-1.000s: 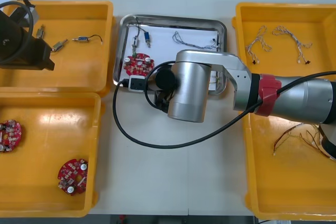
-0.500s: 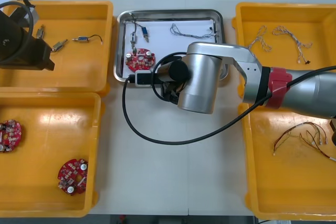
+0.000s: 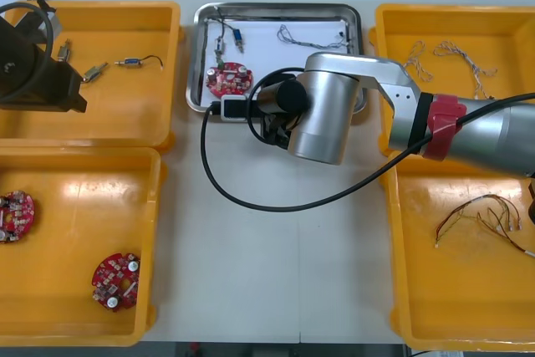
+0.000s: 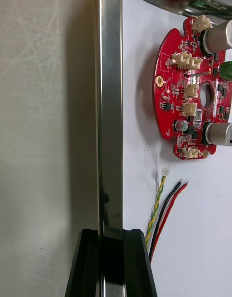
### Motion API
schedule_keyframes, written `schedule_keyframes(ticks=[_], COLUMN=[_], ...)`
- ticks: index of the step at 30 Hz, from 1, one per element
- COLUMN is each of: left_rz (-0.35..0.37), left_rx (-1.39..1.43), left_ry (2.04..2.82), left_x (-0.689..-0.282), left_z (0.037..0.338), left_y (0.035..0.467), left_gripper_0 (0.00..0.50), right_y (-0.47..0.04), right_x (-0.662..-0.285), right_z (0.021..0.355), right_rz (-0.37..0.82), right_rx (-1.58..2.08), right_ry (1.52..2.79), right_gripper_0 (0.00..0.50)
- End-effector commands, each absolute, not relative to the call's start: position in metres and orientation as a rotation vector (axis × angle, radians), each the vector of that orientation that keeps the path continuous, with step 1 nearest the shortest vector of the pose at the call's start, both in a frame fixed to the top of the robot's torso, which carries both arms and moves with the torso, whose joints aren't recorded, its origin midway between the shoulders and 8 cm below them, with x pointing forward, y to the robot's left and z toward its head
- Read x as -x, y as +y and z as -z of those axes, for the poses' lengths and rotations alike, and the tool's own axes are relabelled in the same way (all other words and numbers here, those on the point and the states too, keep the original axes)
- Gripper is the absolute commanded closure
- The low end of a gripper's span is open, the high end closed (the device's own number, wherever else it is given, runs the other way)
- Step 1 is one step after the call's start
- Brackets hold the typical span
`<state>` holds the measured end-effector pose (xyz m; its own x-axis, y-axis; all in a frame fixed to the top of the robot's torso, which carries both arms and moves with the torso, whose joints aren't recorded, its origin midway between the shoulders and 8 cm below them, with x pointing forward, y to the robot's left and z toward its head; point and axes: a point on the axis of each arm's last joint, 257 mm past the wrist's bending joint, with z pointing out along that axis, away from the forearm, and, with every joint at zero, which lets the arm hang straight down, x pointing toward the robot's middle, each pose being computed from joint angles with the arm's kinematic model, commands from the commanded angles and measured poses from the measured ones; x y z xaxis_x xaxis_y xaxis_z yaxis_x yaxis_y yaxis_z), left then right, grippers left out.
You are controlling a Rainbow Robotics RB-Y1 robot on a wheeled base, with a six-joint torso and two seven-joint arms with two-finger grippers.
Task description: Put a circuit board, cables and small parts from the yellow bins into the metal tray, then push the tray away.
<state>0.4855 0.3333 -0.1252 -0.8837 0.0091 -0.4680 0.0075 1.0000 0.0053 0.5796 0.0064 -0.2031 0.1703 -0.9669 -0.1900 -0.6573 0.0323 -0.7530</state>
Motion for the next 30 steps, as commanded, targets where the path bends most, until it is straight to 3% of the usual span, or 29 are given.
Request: schedule_keyframes(ticks=[1, 25, 28, 29, 30], left_rz=[-0.109, -0.109, -0.109, -0.109, -0.109], left_rx=[-0.134, -0.134, -0.134, -0.134, -0.134], left_ry=[2.615, 2.615, 2.615, 2.615, 2.615], left_x=[-0.483, -0.483, -0.483, -0.483, -0.483], left_z=[0.107, 0.107, 0.107, 0.107, 0.107], left_y=[0.358, 0.358, 0.358, 0.358, 0.358], left_gripper_0=[0.0, 0.0, 0.0, 0.0, 0.0], right_y=[0.018, 0.037, 0.038, 0.038, 0.038], right_x=[-0.599, -0.611, -0.61, -0.61, -0.61], right_z=[0.162, 0.151, 0.151, 0.151, 0.151], right_rz=[0.576, 0.545, 0.536, 0.536, 0.536], right_rx=[1.705, 1.686, 1.684, 1.684, 1.684], right_ry=[1.451, 1.388, 1.393, 1.393, 1.393], right_gripper_0=[0.5, 0.5, 0.4, 0.334, 0.236])
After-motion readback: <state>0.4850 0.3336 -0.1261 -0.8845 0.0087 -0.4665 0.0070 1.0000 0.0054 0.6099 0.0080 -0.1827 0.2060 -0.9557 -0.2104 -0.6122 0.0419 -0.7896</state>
